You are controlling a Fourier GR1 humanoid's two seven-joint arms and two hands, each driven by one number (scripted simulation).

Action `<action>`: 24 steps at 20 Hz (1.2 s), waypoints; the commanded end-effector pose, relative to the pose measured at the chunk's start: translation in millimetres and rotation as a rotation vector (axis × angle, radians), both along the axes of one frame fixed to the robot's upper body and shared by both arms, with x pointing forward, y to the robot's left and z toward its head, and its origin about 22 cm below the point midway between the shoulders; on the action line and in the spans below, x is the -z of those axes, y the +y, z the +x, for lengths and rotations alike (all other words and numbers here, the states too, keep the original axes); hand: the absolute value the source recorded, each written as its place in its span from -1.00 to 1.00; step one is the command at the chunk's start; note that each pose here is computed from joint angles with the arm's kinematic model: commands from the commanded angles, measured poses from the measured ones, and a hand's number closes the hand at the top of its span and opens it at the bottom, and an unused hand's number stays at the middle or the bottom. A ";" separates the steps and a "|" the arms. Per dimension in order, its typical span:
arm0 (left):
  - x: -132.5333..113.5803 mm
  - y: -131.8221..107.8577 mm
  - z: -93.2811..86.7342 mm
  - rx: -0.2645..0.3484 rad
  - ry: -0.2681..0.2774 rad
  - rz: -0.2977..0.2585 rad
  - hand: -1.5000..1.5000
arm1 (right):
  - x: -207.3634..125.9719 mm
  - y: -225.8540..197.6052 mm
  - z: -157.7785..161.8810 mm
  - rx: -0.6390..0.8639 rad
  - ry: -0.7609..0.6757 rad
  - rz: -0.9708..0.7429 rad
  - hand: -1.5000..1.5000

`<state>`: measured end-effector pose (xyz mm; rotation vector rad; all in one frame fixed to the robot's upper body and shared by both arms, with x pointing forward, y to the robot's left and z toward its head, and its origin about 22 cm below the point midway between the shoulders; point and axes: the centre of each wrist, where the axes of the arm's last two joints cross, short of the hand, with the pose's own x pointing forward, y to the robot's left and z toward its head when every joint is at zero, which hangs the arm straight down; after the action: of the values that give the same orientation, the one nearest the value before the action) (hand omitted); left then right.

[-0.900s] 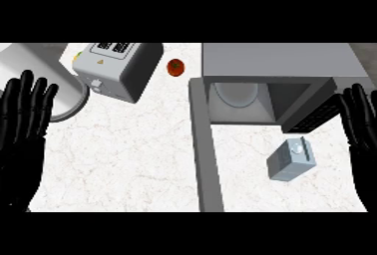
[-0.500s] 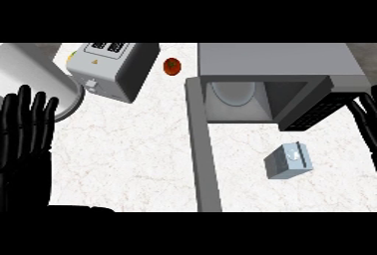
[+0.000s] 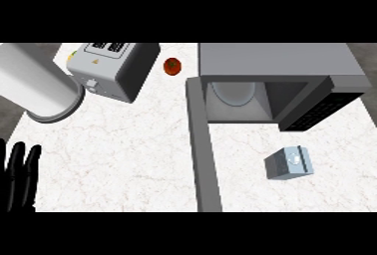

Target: Pick up the milk, place it into the microwave and close the microwave

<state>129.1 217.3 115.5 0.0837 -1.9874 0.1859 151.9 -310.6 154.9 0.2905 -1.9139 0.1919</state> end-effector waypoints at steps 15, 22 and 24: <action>19.9 17.3 -79.9 0.008 0.010 -0.018 -1.00 | 42.2 -3.2 8.1 0.076 0.020 -0.112 -1.00; 15.7 28.9 -107.2 0.000 0.015 0.002 -1.00 | 66.4 2.4 22.9 0.101 0.047 -0.145 -1.00; 27.6 26.2 -108.2 -0.001 0.000 -0.017 -1.00 | 67.7 33.1 30.6 0.082 0.032 -0.186 -1.00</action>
<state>32.3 245.0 89.0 0.0994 -1.9682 0.1846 170.1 -297.6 98.8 0.1022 -1.8646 0.2596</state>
